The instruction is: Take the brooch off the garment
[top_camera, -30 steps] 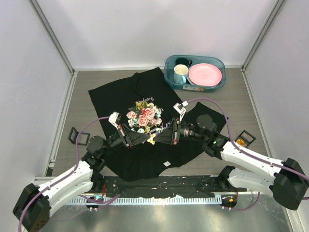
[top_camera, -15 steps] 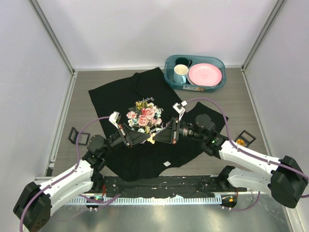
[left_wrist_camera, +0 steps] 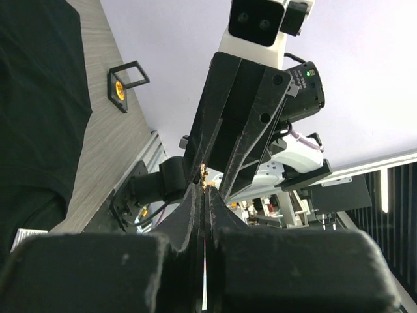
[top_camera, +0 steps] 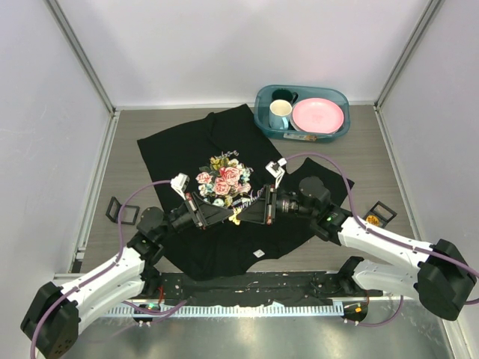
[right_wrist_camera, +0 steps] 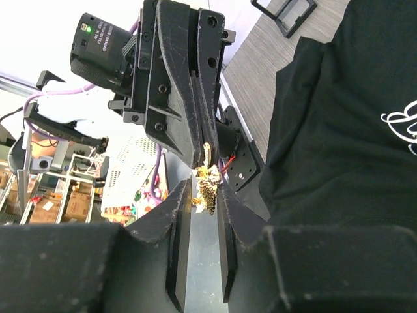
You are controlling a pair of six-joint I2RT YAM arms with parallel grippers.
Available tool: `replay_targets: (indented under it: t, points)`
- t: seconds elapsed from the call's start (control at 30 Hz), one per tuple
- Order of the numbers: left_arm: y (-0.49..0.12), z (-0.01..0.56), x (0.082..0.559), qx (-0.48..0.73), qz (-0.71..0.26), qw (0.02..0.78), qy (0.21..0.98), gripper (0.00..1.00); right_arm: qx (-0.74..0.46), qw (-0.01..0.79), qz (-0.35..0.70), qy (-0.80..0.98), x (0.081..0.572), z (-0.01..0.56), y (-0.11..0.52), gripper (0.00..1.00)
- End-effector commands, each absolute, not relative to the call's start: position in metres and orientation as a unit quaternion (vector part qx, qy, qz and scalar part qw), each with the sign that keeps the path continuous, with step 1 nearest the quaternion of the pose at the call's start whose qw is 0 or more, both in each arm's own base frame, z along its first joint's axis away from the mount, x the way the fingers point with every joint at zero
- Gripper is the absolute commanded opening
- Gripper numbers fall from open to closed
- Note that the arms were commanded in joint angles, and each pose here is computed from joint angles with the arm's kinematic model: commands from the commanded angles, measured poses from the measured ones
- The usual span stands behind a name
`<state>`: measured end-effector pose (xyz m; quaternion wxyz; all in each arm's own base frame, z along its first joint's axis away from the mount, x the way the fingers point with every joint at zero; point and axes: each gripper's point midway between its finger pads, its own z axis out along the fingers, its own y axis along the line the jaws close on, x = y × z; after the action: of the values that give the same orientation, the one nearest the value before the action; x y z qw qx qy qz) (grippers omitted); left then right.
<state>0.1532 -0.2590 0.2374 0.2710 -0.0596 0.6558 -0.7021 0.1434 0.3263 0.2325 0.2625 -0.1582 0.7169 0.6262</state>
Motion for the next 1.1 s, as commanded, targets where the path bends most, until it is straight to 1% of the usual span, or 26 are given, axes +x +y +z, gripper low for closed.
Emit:
replay_targets:
  t: [0.0,0.1,0.13,0.23,0.53,0.6,0.67,0.73,0.83,1.07]
  points:
    - [-0.261,0.267,0.145,-0.023,-0.721,0.286,0.631,0.0,-0.191,0.26,0.63,0.707,0.132,0.239,0.33,0.28]
    - [-0.259,0.263,0.147,-0.032,-0.714,0.292,0.636,0.0,-0.189,0.26,0.632,0.705,0.13,0.24,0.328,0.35]
    - [-0.259,0.263,0.149,-0.035,-0.712,0.295,0.636,0.0,-0.189,0.265,0.634,0.701,0.129,0.244,0.327,0.39]
    - [-0.258,0.26,0.15,-0.039,-0.709,0.295,0.64,0.0,-0.186,0.27,0.635,0.699,0.129,0.247,0.325,0.43]
    - [-0.258,0.252,0.151,-0.052,-0.707,0.289,0.644,0.0,-0.184,0.275,0.635,0.698,0.125,0.25,0.319,0.52]
    - [-0.257,0.253,0.151,-0.051,-0.709,0.289,0.642,0.0,-0.183,0.274,0.634,0.7,0.125,0.247,0.318,0.52]
    - [-0.257,0.254,0.151,-0.051,-0.71,0.289,0.64,0.0,-0.182,0.272,0.637,0.698,0.124,0.248,0.318,0.5]
    - [-0.257,0.256,0.15,-0.049,-0.713,0.289,0.637,0.0,-0.178,0.272,0.64,0.696,0.125,0.248,0.32,0.43]
    - [-0.257,0.257,0.148,-0.047,-0.716,0.287,0.634,0.0,-0.176,0.271,0.641,0.696,0.128,0.248,0.322,0.38]
    - [-0.257,0.257,0.148,-0.047,-0.718,0.287,0.633,0.0,-0.174,0.272,0.647,0.691,0.131,0.251,0.327,0.27]
